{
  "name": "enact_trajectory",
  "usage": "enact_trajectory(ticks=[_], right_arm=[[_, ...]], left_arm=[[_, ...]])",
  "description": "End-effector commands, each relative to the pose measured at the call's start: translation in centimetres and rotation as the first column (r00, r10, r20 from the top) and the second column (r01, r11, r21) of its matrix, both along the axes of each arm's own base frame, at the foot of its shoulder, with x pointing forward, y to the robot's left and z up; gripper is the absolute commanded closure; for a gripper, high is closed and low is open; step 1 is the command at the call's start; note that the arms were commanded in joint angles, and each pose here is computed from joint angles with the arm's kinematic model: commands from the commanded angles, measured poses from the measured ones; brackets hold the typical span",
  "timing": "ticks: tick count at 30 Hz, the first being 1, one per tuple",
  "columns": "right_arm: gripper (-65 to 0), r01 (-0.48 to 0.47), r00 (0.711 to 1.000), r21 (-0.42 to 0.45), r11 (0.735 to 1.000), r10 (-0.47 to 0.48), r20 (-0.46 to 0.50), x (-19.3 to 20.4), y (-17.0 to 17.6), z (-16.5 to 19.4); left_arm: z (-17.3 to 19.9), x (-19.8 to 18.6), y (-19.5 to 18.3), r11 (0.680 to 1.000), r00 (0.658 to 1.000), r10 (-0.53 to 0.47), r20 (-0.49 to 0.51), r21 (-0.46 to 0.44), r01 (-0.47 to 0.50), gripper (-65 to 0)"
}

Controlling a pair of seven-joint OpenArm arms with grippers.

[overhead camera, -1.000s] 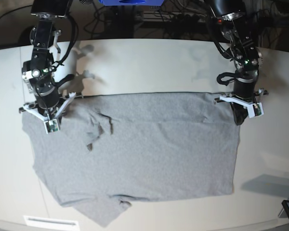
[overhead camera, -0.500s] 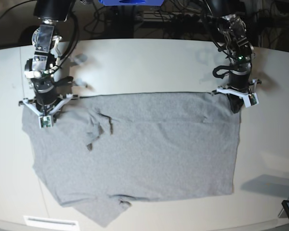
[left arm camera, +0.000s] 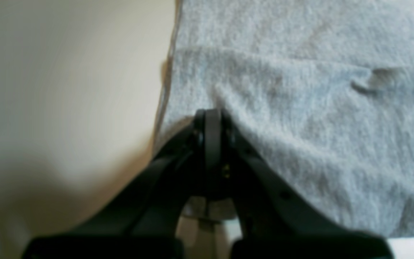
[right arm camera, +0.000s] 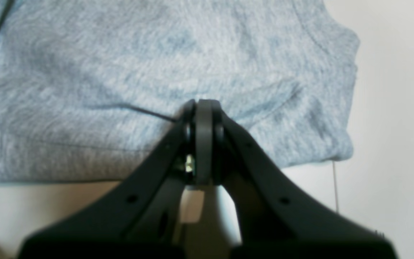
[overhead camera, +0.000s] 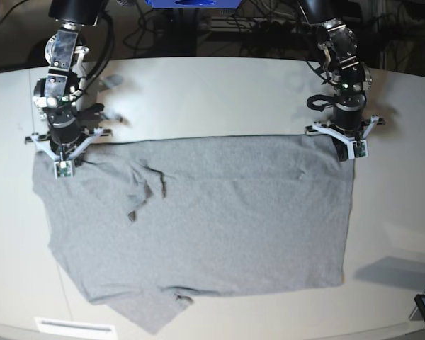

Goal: Fold the T-shirt properly
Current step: 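Pull the shoulder edge away from the hem with both grippers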

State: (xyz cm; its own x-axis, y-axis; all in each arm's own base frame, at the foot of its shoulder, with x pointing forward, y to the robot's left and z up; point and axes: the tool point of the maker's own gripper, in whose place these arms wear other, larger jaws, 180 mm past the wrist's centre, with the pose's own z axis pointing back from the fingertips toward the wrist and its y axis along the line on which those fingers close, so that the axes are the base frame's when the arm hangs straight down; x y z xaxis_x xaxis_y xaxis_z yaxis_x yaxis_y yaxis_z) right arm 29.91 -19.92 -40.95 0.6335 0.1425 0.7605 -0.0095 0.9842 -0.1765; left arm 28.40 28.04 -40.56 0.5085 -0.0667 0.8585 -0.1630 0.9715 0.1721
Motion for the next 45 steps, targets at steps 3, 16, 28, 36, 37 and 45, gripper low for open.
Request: enact_trajectory(ticks=[3,16,28,36,37,45], right_arm=[[0.0,0.001,0.999,-0.004,1.0,-0.001,0.039,0.3,-0.2,0.9],[0.0,0.002,1.0,-0.018,1.0,-0.002,-0.017,-2.6,-0.4,-0.4],[0.0,-0.002,0.999,-0.037,0.999,0.001,-0.032,-4.6,-0.6,-0.2],[0.0,0.018,0.999,-0.051,0.999,-0.02,-0.045,-6.2,-1.4,-0.1],[0.0,0.028,0.998,-0.053,0.998,-0.031,-0.045,-6.4,-1.7,-0.1],[0.0,0.042,0.998,-0.059,0.997,-0.045,-0.05,-6.7,-2.3,-0.2]], left_arm=[[-0.5,-0.9,0.4,1.0,0.999,-0.001,-0.047,0.02,0.002,0.0],[0.7,-2.4,0.9,0.996,0.998,-0.029,-0.055,0.082,0.034,0.0],[0.7,-5.7,1.0,0.991,0.994,-0.046,-0.101,0.117,0.058,0.0],[0.2,-7.4,1.3,0.991,0.99,-0.039,-0.134,0.123,0.055,0.0],[0.3,-7.5,1.3,0.991,0.99,-0.04,-0.135,0.125,0.057,0.0],[3.8,-6.5,0.4,0.982,0.996,-0.071,-0.058,0.169,0.08,0.0]])
